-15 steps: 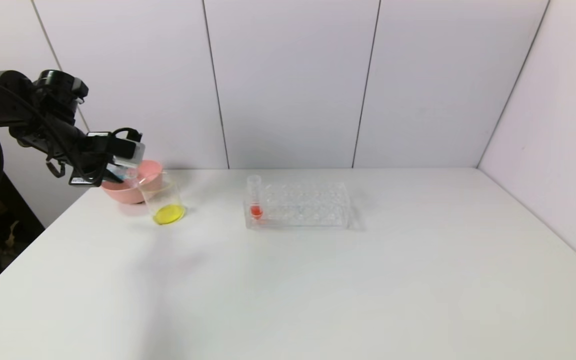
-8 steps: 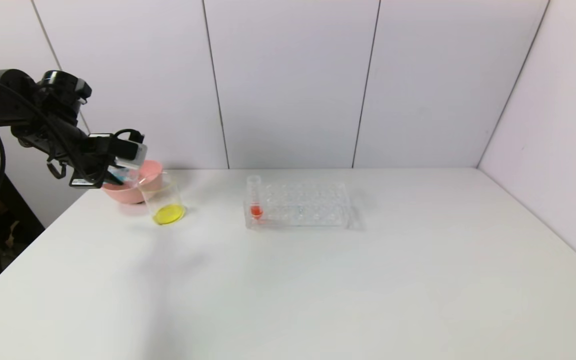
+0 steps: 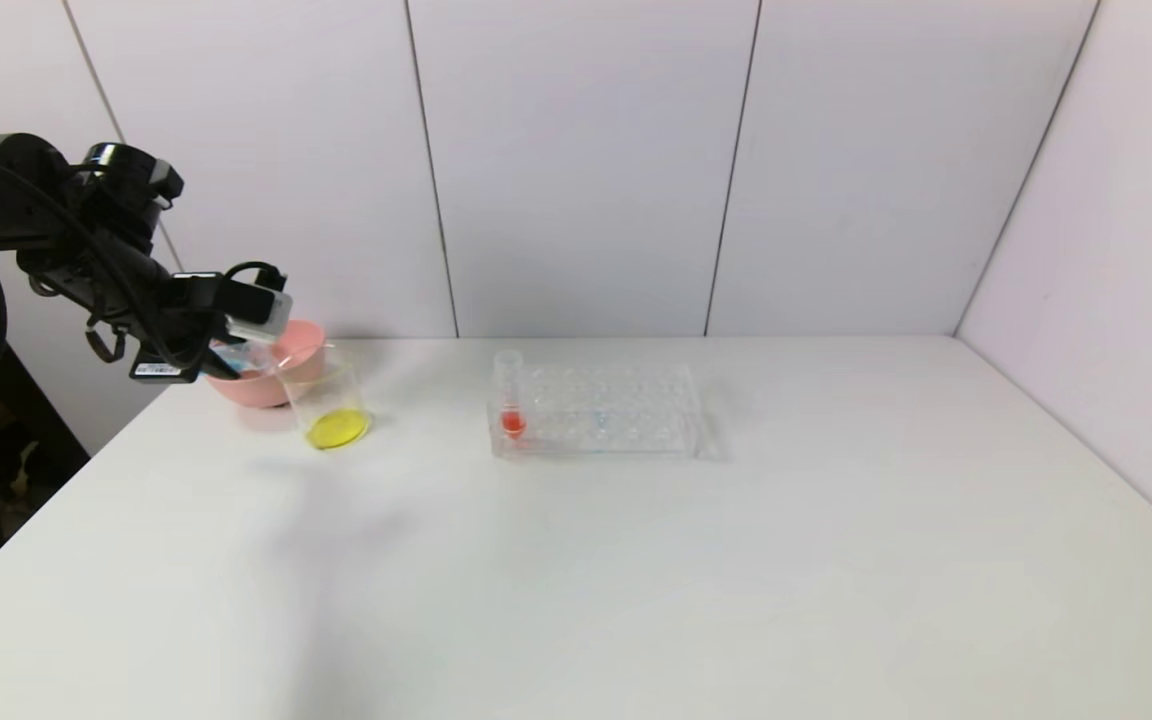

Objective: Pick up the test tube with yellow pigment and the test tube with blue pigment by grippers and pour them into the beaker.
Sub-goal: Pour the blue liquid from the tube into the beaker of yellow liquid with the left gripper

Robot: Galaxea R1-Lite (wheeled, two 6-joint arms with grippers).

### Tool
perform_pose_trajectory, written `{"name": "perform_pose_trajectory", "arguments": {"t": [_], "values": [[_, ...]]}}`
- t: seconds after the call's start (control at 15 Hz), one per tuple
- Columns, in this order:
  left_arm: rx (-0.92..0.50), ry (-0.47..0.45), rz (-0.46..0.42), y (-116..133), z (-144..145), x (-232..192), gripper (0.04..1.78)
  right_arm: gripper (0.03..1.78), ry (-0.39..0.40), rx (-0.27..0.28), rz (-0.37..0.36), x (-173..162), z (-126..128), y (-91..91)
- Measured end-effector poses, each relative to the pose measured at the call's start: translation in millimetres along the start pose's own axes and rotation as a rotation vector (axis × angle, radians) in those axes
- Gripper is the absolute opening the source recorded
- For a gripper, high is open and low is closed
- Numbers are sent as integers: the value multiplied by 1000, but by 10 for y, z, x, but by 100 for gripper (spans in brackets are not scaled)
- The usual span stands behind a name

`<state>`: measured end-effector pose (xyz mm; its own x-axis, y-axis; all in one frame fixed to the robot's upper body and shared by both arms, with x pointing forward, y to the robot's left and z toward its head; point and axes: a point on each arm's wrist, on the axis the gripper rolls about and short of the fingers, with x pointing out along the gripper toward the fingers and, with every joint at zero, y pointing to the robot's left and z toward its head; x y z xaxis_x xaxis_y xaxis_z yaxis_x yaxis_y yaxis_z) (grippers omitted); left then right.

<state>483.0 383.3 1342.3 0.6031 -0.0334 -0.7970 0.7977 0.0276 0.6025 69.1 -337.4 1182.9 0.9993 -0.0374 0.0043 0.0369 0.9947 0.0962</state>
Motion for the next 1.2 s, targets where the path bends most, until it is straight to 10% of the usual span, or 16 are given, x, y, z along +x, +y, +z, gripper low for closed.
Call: {"name": "perform_pose_trajectory", "arguments": {"t": [1.2], "values": [[-36,123,3,25,77,88,44,171,1,0,1,0,0,0]]}}
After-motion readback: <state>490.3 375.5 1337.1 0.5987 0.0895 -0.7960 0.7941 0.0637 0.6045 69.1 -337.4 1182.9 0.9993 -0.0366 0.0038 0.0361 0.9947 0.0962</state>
